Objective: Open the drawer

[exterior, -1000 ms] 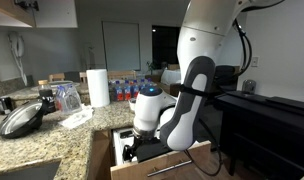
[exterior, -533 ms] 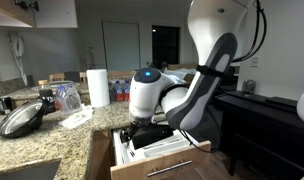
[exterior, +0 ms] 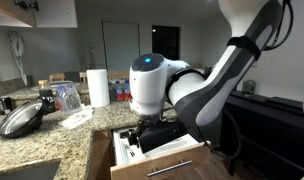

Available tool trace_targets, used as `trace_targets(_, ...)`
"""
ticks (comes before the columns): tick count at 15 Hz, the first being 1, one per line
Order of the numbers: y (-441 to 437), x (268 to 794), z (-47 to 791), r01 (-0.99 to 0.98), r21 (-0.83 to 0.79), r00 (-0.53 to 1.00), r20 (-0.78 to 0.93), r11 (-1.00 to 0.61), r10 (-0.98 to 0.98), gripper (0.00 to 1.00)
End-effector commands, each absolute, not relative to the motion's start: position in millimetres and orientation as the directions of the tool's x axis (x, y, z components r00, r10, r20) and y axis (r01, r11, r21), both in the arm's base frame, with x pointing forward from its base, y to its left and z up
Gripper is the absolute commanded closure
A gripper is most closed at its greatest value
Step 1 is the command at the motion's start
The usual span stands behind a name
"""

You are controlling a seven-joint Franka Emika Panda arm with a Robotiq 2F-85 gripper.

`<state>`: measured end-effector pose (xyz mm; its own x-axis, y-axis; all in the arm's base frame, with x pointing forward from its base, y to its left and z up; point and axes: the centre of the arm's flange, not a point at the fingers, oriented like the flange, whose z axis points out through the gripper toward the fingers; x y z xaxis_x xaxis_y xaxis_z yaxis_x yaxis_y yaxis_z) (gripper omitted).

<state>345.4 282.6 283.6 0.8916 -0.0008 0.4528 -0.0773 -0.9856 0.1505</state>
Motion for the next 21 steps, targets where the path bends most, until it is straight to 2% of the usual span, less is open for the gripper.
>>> trace_targets(1,259.0,312.6,292.8,-0.094,0.178,0.939,0.344,-0.98,-0.028,0.0)
trace_targets(11,194.6,279.1,357.9,-0.086,0.212,0.98,0.196,-0.973,-0.044,0.0)
trace_targets(21,115.5,310.3,428.2,0.015,0.165,0.953,0.296,-0.986,0.064,0.0)
